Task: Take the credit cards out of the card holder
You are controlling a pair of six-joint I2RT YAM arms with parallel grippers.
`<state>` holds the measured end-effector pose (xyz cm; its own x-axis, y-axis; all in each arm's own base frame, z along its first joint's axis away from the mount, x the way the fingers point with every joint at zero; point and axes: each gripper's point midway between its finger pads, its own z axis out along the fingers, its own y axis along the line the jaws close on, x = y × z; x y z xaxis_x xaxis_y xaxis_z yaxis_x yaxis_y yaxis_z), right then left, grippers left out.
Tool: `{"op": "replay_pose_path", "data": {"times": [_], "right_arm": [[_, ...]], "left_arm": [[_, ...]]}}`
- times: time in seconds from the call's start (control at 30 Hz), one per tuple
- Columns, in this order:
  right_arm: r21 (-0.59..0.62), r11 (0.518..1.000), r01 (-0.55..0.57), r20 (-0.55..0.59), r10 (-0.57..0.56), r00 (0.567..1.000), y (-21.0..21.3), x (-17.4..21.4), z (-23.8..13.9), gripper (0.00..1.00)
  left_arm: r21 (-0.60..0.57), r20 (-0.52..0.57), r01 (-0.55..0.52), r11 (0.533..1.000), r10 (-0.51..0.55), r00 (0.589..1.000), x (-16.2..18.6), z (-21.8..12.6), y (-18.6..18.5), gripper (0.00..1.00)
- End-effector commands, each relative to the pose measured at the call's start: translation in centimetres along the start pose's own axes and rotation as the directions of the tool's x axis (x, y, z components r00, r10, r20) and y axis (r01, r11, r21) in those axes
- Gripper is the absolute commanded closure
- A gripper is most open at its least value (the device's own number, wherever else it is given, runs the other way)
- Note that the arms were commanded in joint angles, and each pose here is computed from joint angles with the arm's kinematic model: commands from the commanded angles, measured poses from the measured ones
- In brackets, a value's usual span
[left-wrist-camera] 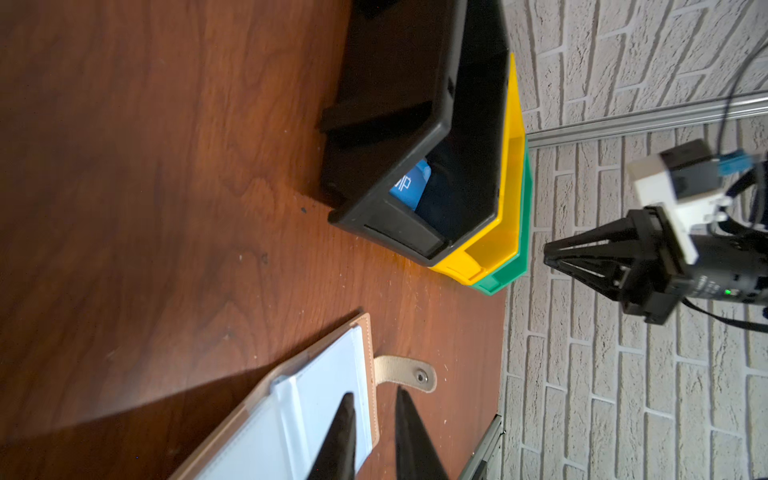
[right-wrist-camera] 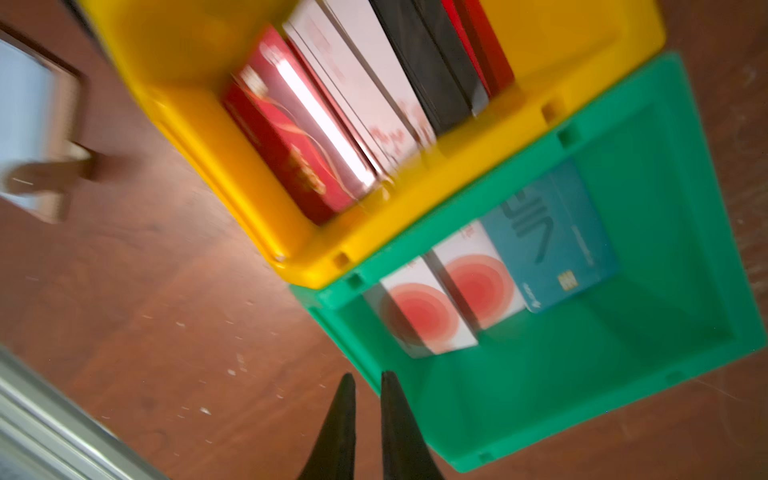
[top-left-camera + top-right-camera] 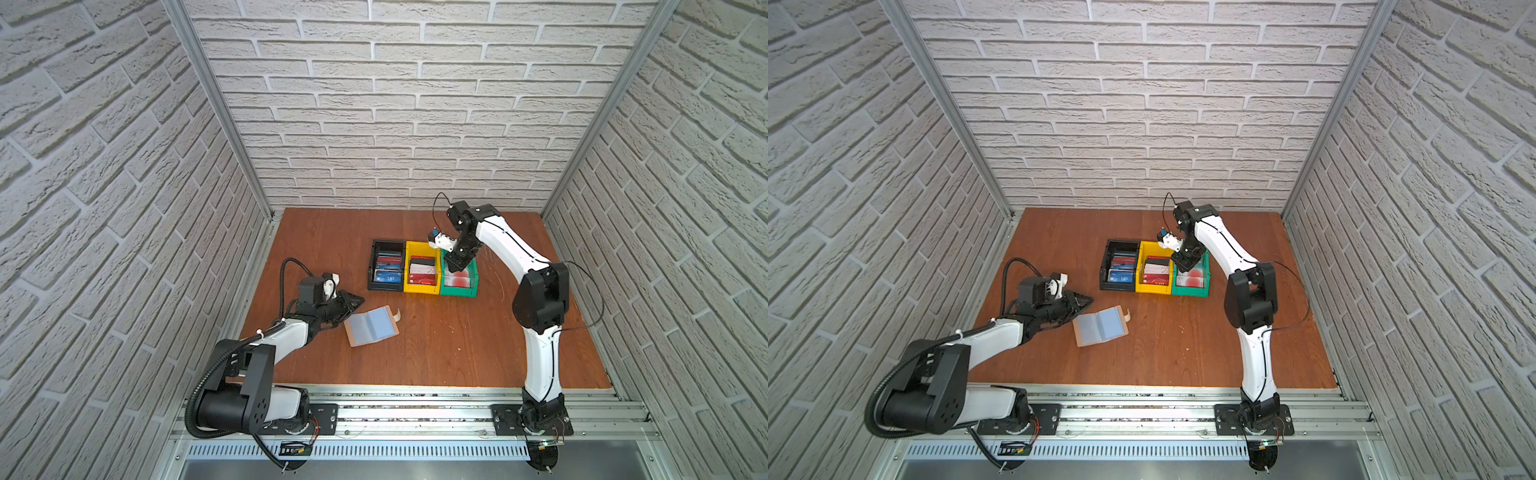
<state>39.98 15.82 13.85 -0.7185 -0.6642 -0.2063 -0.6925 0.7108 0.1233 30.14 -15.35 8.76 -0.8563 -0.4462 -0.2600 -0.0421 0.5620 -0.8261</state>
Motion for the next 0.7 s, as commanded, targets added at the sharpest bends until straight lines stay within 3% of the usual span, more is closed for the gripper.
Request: {"op": "replay_pose_path", "data": {"times": [0.0,0.1,0.37,0.53,0.67], "right_arm": [[-0.309,0.951,0.025,0.281,0.066,0.958,8.2,-3.9,-3.6,0.83],[-0.457,0.887,0.066,0.301,0.084,0.950,13.4,-4.3,-2.1,0.82],[-0.616,0.787,-0.024,0.070,0.085,0.994,22.3,-3.8,7.8,0.85],[-0.580,0.812,-0.065,-0.013,0.071,0.997,23.0,-4.2,12.2,0.87],[-0.530,0.843,-0.089,-0.028,0.088,0.996,22.1,-4.3,13.3,0.88]], "left_arm": [[-0.003,0.015,-0.033,0.999,0.033,0.999,-0.4,-0.5,-0.4,0.80],[-0.010,0.008,-0.025,1.000,0.025,1.000,-0.1,-0.6,-0.3,0.80],[-0.047,0.005,0.004,0.999,-0.003,1.000,1.4,-1.5,0.7,0.80],[-0.058,0.012,0.027,0.998,-0.027,1.000,2.2,-1.8,1.4,0.80],[-0.082,-0.007,0.043,0.996,-0.044,0.999,3.2,-2.1,2.1,0.80]]}}
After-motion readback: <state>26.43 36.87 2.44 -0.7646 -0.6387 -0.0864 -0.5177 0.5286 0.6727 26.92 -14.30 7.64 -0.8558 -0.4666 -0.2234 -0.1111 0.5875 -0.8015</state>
